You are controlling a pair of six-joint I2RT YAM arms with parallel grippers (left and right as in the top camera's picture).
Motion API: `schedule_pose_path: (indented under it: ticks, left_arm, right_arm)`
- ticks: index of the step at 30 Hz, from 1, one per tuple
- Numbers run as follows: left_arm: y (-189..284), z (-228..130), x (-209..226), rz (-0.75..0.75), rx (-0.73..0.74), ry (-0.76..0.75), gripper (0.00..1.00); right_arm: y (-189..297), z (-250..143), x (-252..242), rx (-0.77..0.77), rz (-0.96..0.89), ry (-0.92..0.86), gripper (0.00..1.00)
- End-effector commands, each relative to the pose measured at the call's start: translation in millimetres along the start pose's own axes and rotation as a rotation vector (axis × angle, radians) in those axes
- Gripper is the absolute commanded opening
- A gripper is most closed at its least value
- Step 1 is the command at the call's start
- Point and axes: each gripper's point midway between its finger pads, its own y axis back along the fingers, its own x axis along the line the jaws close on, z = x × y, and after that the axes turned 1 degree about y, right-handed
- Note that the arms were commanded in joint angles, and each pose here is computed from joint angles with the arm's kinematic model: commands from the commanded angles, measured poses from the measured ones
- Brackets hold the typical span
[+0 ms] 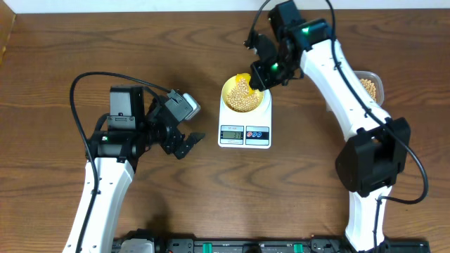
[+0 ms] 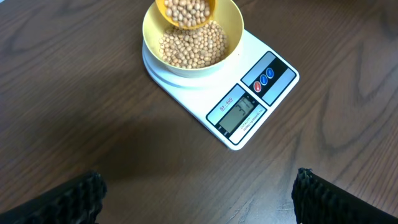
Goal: Scoop item into bowl and weigh 50g on scale
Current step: 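Carry the filled scoop with the right gripper over the yellow bowl, then tilt the scoop with the right gripper to pour soybeans into bowl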
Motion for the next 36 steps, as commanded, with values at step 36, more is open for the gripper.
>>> schedule_pose_path:
  ticks: [36]
  left_arm:
    - [2.2,6.2,1.1,0.001,-0.012,0.004,0.98]
  right_arm:
    - [-6.3,20.6,7.7,0.021,-0.373,0.450,0.01]
